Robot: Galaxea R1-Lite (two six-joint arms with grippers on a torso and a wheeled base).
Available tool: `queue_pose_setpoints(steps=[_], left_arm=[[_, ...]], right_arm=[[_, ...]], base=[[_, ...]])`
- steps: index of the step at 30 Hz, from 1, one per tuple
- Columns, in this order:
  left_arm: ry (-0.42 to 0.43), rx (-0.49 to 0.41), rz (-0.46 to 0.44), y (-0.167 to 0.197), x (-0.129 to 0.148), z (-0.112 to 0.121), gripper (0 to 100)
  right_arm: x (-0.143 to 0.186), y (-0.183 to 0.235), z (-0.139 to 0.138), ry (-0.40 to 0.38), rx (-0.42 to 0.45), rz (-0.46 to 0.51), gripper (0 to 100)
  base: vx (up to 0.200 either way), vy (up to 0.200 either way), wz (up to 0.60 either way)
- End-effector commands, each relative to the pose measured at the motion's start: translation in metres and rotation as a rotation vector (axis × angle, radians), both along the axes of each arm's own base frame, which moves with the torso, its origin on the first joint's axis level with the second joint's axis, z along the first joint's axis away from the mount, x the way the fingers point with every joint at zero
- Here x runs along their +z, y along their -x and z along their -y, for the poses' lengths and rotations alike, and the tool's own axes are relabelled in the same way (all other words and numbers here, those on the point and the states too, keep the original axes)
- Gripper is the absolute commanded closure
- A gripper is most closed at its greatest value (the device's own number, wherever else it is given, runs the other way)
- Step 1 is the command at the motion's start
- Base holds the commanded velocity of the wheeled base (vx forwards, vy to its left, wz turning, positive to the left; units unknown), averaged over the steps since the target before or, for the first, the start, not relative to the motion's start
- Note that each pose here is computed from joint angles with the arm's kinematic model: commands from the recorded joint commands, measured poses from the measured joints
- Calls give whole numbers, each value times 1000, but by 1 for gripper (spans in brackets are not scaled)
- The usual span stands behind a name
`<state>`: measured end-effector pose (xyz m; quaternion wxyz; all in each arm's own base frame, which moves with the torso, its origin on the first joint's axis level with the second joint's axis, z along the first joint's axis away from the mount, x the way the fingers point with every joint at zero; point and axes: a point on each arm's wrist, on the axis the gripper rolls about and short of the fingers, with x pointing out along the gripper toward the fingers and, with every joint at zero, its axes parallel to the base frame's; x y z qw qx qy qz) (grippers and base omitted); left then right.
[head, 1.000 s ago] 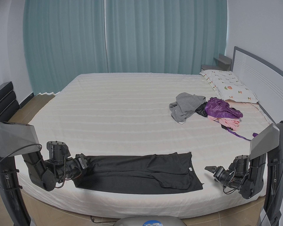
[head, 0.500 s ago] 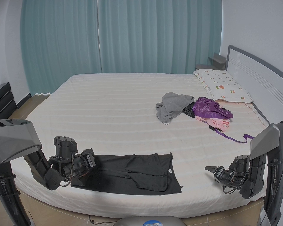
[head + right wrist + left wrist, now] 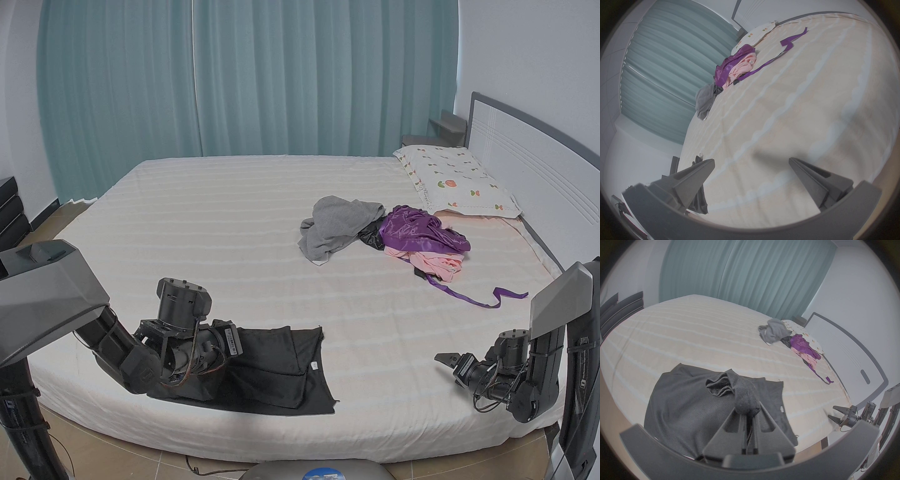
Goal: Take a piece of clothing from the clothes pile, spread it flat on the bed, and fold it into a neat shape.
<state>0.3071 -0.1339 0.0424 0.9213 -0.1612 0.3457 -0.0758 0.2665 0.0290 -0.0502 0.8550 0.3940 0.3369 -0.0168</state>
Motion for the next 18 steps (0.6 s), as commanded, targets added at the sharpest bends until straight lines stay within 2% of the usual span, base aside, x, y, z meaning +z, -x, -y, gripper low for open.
queue_pose_setpoints(steps=[1,17,18], left_arm=[[5,-41,15,-8,9,21,100],[-98,-21,-8,-25,-28,63,100],[-93,-17,-22,-24,-29,68,0]], right_arm=[[0,0,0,-1,1,5,0],[0,0,0,-1,1,5,0],[0,0,0,-1,1,5,0]], base=[[0,-200,0],[0,0,0],[0,0,0]])
